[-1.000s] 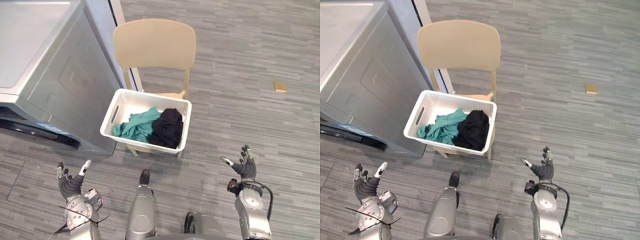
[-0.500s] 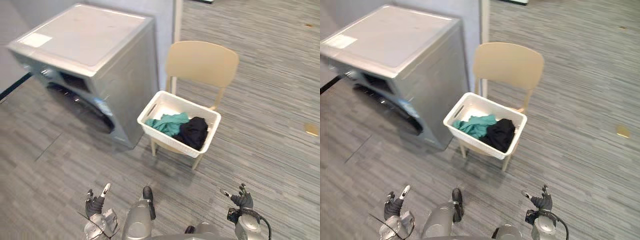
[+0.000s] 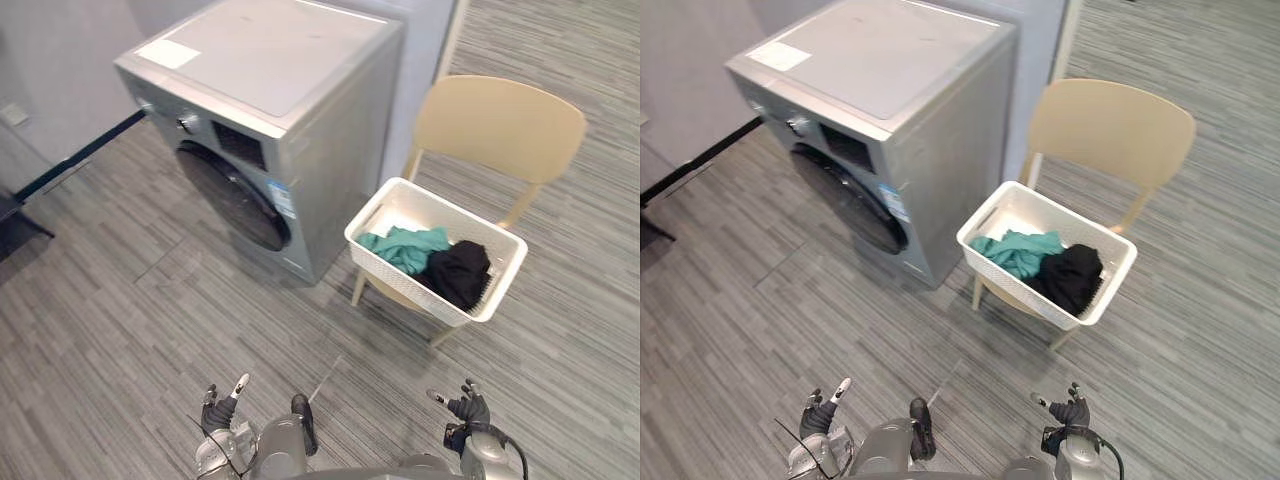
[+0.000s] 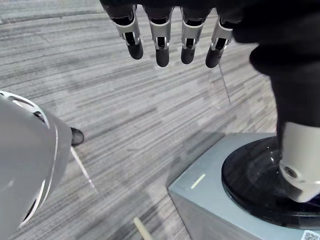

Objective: Pick up the laundry basket with both hands and put the clothes into the washing machine.

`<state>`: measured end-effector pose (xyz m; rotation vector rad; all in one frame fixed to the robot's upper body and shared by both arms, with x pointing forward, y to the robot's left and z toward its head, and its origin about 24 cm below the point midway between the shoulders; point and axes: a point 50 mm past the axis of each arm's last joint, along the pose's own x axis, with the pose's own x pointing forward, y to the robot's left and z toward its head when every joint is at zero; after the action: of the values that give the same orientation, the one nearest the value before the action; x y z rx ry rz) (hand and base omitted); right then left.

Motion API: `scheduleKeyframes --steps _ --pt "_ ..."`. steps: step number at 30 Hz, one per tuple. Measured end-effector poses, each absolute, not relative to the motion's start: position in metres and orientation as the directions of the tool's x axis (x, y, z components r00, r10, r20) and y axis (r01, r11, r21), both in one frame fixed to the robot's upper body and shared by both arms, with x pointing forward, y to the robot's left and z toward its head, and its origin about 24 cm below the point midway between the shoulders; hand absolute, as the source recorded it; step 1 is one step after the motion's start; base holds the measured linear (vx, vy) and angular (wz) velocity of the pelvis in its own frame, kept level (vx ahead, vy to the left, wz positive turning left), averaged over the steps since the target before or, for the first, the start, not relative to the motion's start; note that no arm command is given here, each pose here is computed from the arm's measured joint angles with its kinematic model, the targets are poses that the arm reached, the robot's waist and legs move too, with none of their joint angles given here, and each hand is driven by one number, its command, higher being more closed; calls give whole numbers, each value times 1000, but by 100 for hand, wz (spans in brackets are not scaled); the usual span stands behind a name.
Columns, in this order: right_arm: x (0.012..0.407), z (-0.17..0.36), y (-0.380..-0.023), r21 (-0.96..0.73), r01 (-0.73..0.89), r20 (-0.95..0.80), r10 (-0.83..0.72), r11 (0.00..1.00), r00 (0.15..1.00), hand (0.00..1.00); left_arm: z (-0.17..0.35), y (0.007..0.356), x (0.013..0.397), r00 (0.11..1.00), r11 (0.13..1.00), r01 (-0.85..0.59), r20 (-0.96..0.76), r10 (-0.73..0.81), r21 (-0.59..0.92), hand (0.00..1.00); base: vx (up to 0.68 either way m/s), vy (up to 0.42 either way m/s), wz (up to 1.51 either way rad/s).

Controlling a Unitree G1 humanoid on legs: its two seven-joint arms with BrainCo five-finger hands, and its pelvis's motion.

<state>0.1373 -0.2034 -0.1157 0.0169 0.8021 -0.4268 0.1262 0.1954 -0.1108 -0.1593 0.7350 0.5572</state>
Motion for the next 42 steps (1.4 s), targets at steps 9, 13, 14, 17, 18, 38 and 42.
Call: scheduleKeyframes --steps 9,13,14,17,18,38,42 --pt "153 -107 -148 -38 163 -676 -145 986 722 0 -119 200 109 574 862 -494 -703 420 113 0 70 118 85" --pt "163 -97 -146 -32 154 -622 -140 988 770 0 -120 190 109 575 871 -480 -710 405 108 0 106 -85 40" --pt "166 -95 -146 -33 153 -614 -140 988 777 0 -119 187 114 588 876 -471 -706 396 99 0 152 -68 24" --pt "161 -98 -147 -35 159 -626 -146 987 766 0 -117 185 123 605 883 -460 -693 391 96 0 187 -79 41" --pt "159 -98 -146 -32 160 -630 -144 987 763 0 -116 184 124 609 883 -458 -688 393 99 0 128 -82 16" --pt "156 -107 -161 -95 193 -658 -207 977 724 0 -122 189 126 569 866 -480 -701 430 142 0 70 25 21" --pt "159 -108 -162 -104 187 -659 -209 977 723 0 -123 189 123 566 867 -478 -705 427 142 0 -86 4 -36"
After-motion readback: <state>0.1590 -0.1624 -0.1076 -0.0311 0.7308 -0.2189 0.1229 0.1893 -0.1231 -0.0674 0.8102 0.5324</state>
